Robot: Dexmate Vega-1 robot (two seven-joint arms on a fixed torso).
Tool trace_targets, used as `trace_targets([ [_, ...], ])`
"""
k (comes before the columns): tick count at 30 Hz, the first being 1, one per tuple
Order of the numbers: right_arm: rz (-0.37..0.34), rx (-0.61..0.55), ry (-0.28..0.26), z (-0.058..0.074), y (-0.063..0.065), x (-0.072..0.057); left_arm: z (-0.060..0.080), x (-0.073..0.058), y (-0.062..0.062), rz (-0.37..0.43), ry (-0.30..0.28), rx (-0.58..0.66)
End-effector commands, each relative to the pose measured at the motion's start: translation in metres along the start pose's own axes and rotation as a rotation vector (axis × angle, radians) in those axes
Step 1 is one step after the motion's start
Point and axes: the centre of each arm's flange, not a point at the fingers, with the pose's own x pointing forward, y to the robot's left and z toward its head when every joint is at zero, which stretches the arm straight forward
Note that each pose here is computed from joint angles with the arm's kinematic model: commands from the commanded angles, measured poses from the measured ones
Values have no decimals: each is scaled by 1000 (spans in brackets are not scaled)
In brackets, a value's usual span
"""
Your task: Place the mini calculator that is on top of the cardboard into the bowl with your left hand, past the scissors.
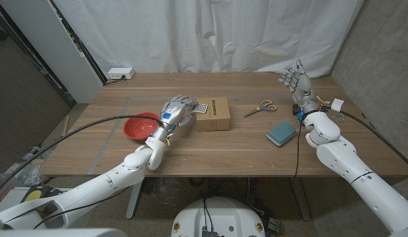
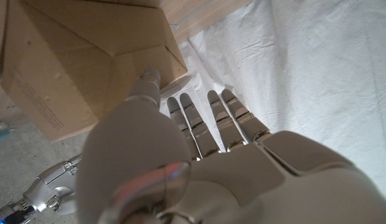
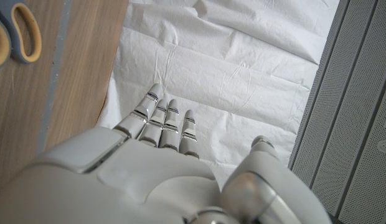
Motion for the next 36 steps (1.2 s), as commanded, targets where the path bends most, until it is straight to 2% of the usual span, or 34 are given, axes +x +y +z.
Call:
trace_targets([
  [1, 8, 13, -6, -1, 1, 1, -1, -3, 2, 46, 17, 2],
  [20, -1, 23, -9, 0, -4, -3, 4, -1, -6, 58, 14, -18],
  [36, -4, 33, -23, 2, -6, -5, 6, 0, -5, 126, 10, -25],
])
